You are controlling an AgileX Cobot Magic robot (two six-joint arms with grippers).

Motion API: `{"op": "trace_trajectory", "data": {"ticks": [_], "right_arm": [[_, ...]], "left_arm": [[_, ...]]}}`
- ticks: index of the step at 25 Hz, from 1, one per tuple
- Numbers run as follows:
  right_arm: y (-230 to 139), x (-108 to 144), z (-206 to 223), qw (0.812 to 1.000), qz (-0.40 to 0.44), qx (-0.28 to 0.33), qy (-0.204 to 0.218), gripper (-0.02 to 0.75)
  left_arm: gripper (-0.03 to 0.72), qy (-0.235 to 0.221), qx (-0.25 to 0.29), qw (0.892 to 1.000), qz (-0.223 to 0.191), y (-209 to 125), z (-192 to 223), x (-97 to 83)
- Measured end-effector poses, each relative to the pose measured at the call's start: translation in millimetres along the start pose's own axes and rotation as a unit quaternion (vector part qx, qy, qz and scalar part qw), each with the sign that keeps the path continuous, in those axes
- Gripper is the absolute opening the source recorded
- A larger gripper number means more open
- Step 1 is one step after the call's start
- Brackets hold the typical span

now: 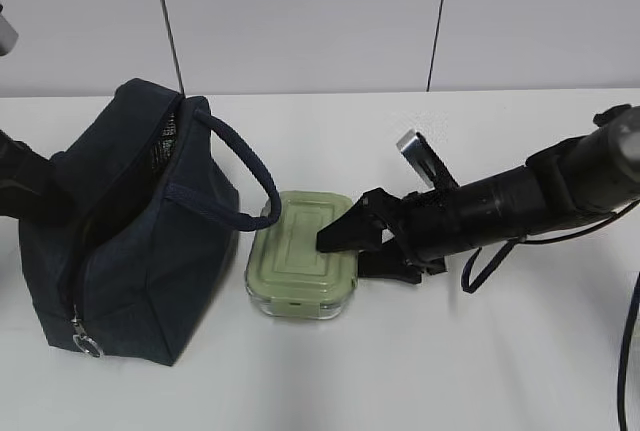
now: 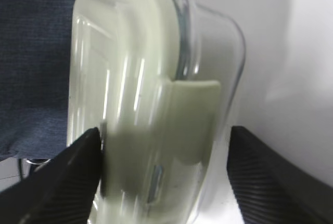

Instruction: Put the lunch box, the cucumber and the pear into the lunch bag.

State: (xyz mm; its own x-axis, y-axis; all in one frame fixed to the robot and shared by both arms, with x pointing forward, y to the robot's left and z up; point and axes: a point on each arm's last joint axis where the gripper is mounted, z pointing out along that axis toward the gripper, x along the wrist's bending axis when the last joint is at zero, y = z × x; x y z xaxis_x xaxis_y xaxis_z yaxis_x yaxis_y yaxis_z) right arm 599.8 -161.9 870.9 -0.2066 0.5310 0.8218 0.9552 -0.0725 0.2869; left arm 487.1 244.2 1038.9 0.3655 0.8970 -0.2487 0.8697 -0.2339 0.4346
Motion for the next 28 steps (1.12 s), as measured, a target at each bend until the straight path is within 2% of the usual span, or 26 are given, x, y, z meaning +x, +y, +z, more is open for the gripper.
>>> {"op": "trace_trajectory", "data": {"ticks": [2, 5, 7, 13, 18, 23, 28], "right_arm": [[-1.7, -1.9, 2.5, 1.000, 0.010, 0.003, 0.012, 0.551], [-1.1, -0.6, 3.5, 0.999, 0.016, 0.001, 0.028, 0.400], [-1.7, -0.2, 3.8, 0.999, 0.016, 0.004, 0.033, 0.355], [0.5, 0.8, -1.3, 0.999, 0.012, 0.000, 0.035, 0.339], [16.9, 4.9, -39.3, 0.999, -0.025, -0.033, -0.006, 0.339], [31.8, 47.7, -77.7, 0.993, -0.087, -0.078, -0.010, 0.339], [49.2, 116.8, -89.7, 0.982, -0.161, -0.097, 0.029, 0.339]], "left_arm": [[0.002, 0.000, 0.000, 1.000, 0.000, 0.0, 0.0, 0.0], [0.002, 0.000, 0.000, 1.000, 0.000, 0.0, 0.0, 0.0], [0.002, 0.000, 0.000, 1.000, 0.000, 0.0, 0.0, 0.0], [0.002, 0.000, 0.000, 1.000, 0.000, 0.0, 0.0, 0.0], [0.002, 0.000, 0.000, 1.000, 0.000, 0.0, 0.0, 0.0], [0.002, 0.000, 0.000, 1.000, 0.000, 0.0, 0.0, 0.1], [0.002, 0.001, 0.000, 1.000, 0.000, 0.0, 0.0, 0.1]]}}
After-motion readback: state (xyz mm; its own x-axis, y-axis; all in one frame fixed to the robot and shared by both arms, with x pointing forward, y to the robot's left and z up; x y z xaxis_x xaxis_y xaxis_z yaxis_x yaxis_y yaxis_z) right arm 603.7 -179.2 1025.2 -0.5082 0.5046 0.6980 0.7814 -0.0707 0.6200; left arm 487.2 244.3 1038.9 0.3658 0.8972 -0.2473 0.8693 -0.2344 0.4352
